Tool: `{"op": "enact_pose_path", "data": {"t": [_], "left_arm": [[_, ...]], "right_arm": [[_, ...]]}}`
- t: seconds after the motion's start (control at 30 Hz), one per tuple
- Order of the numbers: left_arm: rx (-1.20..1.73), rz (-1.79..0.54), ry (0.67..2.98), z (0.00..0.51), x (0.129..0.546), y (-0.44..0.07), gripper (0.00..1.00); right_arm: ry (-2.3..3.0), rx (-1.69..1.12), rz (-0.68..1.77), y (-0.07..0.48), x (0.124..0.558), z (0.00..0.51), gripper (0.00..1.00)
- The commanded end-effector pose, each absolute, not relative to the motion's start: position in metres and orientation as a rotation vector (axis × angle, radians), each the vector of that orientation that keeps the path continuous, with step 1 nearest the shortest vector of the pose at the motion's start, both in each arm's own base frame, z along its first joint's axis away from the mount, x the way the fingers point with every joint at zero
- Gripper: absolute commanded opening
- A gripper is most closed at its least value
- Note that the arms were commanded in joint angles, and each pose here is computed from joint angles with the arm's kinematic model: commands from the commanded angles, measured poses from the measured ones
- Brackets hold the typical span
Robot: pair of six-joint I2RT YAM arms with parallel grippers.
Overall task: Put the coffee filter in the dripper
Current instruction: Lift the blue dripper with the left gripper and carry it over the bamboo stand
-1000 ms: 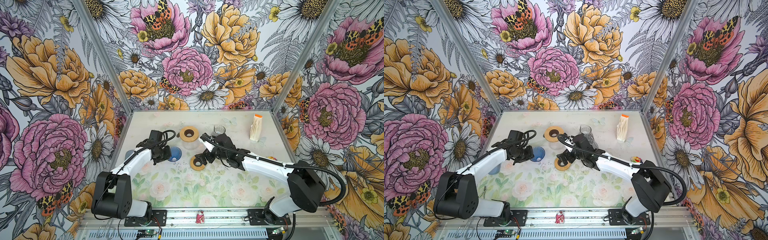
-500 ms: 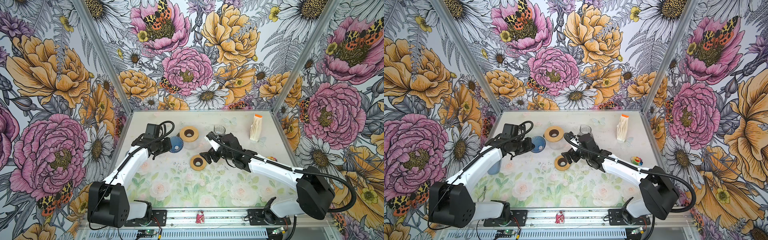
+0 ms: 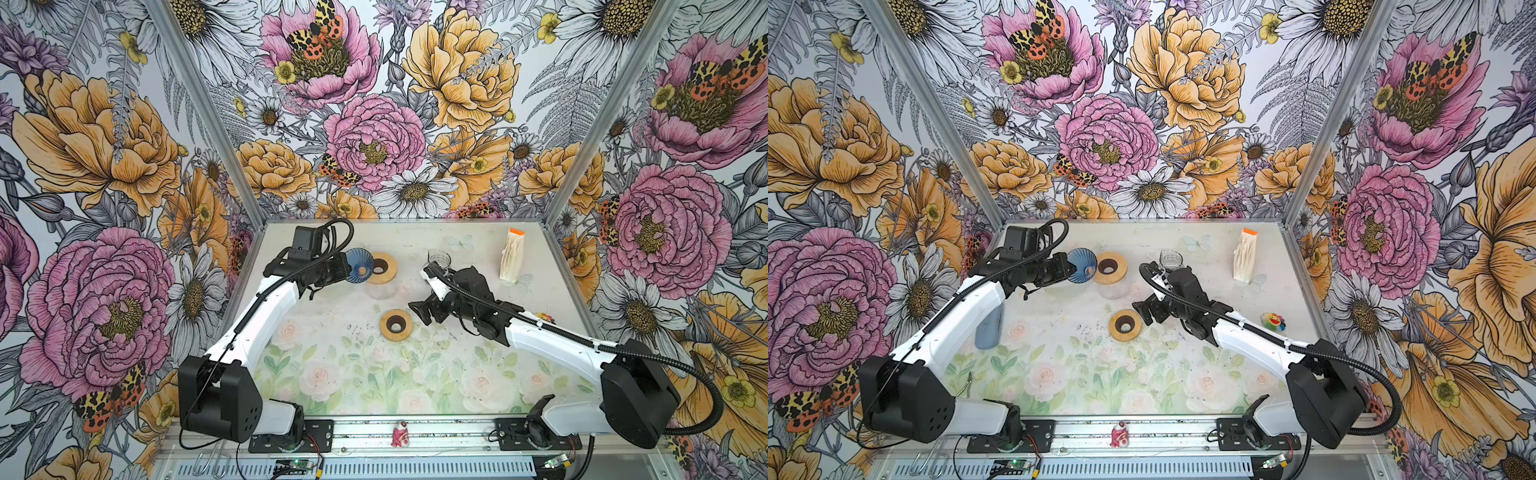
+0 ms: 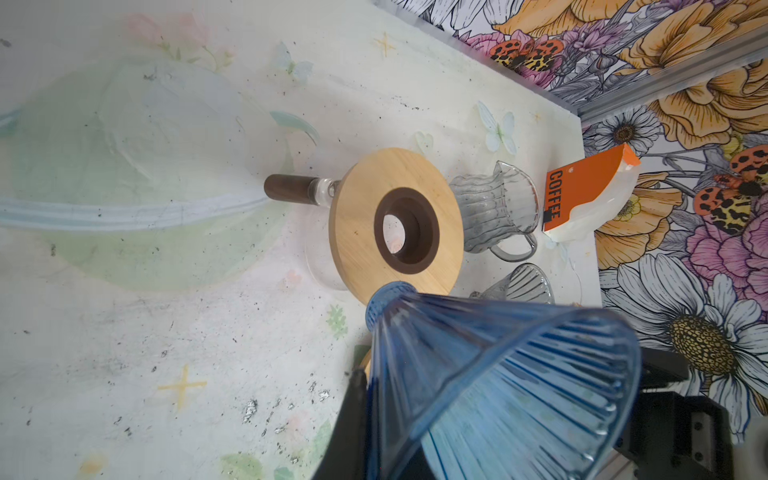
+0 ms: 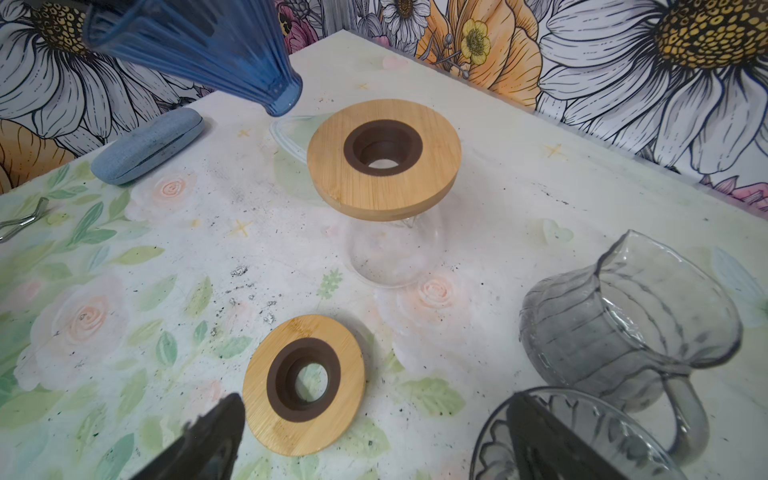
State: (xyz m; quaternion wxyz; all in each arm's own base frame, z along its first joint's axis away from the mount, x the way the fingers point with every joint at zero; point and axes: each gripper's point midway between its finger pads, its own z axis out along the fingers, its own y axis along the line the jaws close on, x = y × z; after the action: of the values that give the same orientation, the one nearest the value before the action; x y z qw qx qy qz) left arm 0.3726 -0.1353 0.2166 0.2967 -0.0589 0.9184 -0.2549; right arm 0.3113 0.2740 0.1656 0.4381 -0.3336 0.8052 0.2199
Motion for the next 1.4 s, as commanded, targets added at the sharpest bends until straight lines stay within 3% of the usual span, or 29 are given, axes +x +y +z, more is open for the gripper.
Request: {"op": "enact_pose_path", "data": {"t": [0.0, 0.5, 1.37], "left_arm": [[-0.068, -0.703, 2.407, 0.23, 0.388, -0.149, 0.08], [-0.007, -0.764, 2.45, 0.214, 0.441, -0.179, 0.08], [0.0, -0.747, 2.644, 0.169, 0.431, -0.182, 0.07]], "right_arm": [[1.96, -0.78, 0.548, 0.271, 0.317, 0.179, 0.99], [1.961, -0.735, 0.509, 0.262, 0.324, 0.181, 1.0], [1.945, -0.694, 0.466, 0.253, 0.334, 0.186, 1.0]]}}
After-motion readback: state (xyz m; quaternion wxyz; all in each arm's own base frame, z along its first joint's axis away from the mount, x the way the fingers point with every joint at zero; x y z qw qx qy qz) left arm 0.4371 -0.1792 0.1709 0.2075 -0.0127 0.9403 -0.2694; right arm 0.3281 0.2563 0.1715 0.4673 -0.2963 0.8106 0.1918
